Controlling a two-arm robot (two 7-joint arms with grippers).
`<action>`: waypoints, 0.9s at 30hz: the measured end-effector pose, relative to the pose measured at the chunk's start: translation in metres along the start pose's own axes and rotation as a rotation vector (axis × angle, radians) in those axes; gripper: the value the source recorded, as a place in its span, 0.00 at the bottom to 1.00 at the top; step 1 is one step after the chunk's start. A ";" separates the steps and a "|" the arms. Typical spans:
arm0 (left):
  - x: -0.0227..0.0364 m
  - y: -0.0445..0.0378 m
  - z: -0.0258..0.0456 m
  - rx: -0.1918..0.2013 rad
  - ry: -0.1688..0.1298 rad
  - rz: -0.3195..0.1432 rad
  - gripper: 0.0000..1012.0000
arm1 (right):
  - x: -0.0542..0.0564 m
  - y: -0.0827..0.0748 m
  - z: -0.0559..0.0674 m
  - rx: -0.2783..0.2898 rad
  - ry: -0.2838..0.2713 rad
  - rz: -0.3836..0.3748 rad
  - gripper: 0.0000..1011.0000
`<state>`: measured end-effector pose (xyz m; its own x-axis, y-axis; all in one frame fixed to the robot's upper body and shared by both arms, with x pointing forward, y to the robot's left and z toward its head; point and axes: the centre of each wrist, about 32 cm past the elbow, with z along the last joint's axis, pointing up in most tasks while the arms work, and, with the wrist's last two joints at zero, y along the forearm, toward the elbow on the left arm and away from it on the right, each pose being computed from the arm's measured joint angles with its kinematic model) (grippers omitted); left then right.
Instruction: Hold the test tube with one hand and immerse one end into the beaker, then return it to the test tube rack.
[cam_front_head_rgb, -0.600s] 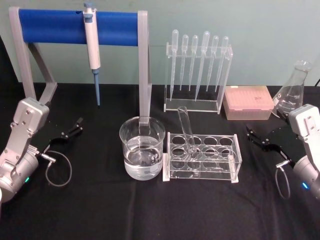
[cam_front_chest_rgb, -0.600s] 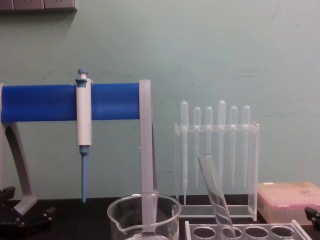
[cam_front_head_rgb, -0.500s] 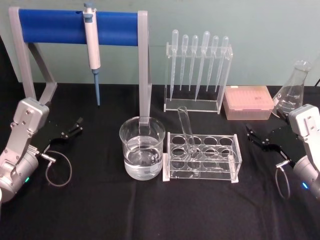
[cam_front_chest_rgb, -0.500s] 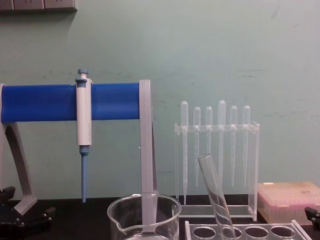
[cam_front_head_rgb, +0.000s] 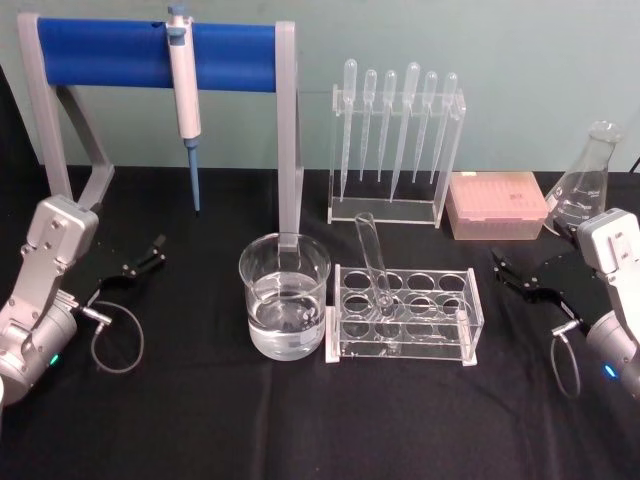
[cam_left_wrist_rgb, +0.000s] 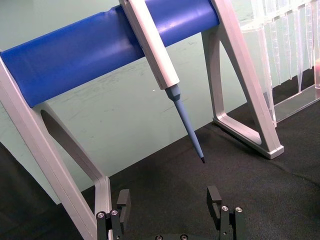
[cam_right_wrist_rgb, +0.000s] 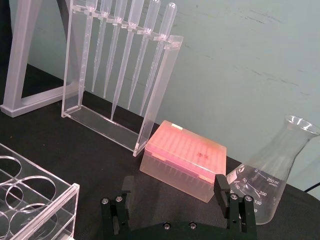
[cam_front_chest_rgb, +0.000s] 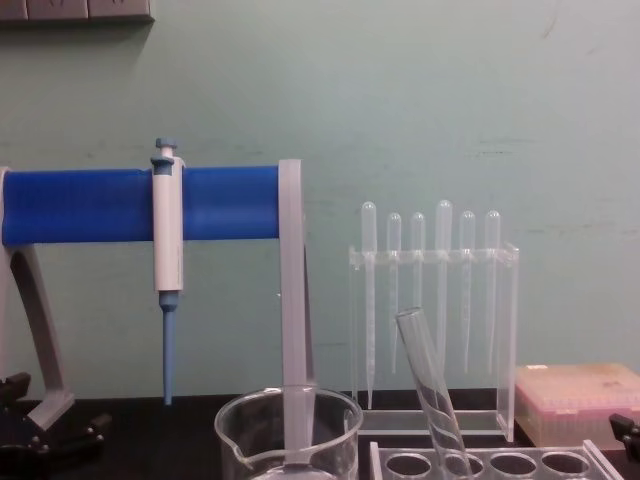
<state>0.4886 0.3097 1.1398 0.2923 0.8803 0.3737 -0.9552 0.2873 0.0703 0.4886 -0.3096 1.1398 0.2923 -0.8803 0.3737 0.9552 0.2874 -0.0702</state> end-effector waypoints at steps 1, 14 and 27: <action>0.0000 0.0000 0.0000 0.000 0.000 0.000 0.99 | 0.000 0.000 0.000 0.000 0.000 0.000 0.99; 0.0000 0.0000 0.0000 0.000 0.000 0.000 0.99 | 0.000 0.000 0.000 0.000 0.000 0.000 0.99; 0.0000 0.0000 0.0001 0.000 0.000 0.000 0.99 | 0.004 -0.042 0.030 0.039 -0.039 0.008 0.99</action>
<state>0.4886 0.3096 1.1398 0.2923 0.8803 0.3737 -0.9552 0.2874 0.0701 0.4483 -0.3139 1.1721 0.2969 -0.8629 0.4091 0.9502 0.3094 -0.0370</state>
